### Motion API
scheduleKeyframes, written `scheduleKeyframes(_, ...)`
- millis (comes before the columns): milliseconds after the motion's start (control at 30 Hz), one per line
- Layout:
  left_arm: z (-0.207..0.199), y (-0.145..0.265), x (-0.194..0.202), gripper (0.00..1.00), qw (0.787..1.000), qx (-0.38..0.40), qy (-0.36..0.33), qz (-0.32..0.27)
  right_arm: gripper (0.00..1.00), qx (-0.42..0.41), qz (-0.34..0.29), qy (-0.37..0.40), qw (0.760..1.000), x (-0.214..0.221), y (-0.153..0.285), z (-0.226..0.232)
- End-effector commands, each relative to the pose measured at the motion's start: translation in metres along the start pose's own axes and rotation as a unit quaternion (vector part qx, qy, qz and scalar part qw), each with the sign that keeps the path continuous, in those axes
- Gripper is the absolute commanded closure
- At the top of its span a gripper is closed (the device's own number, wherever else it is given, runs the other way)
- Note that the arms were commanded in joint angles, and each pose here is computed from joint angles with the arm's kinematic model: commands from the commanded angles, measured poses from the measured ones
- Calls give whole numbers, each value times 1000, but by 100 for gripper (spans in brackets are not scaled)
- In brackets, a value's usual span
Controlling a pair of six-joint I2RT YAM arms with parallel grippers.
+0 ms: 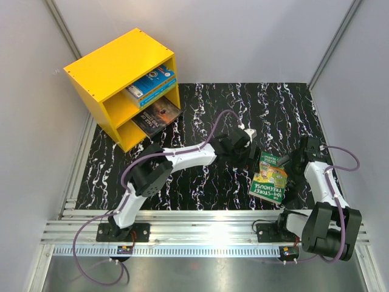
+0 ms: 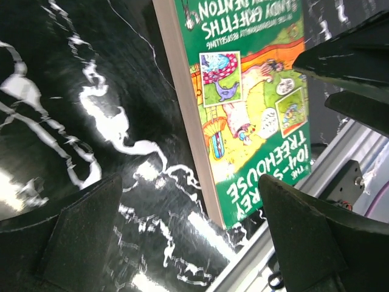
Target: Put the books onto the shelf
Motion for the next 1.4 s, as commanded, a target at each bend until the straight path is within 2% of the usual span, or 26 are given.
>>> scheduleKeyframes(0, -14, -9, -10, 3, 999, 45, 6, -7, 12, -35, 11, 3, 999, 3, -8, 7)
scheduleKeyframes(200, -19, -26, 11, 3, 996, 82, 24, 10, 16, -89, 94, -18, 991, 32, -26, 5)
scheduleKeyframes(333, -28, -26, 18, 4, 994, 110, 25, 10, 21, -131, 125, -29, 983, 44, -33, 6)
scheduleKeyframes(467, -40, -18, 22, 4, 986, 163, 38, 5, 23, -144, 132, -33, 980, 49, -37, 3)
scheduleKeyframes(533, -50, -6, 12, 5, 980, 194, 39, -20, 25, -150, 136, -34, 979, 51, -39, 1)
scheduleKeyframes(667, -57, 15, 2, 9, 976, 206, 36, -52, 29, -160, 148, -34, 975, 58, -40, -2)
scheduleKeyframes(867, -63, 23, -6, 17, 972, 223, 47, -61, 30, -166, 148, -34, 974, 60, -37, -4)
scheduleKeyframes(1067, -60, 25, -24, 20, 978, 184, 48, -89, 31, -170, 153, -32, 973, 65, -35, -11)
scheduleKeyframes(1167, -50, 15, -23, 24, 987, 133, 48, -74, 31, -166, 156, -31, 973, 68, -33, -15)
scheduleKeyframes(1200, -39, 10, -17, 26, 992, 92, 57, -59, 31, -168, 161, -34, 972, 69, -32, -15)
scheduleKeyframes(1367, -15, -8, -8, 26, 995, 25, 91, -46, 31, -182, 174, -40, 967, 75, -25, -17)
Point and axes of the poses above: each gripper's point midway between its finger pads, its own y axis back along the fingers, its own z axis along the line the jaws close on, x = y × z, the point moved 6 cm from there along y, back along the fingers, and after that the axes turned 15 degrees about -y, right-handed, at the moved point
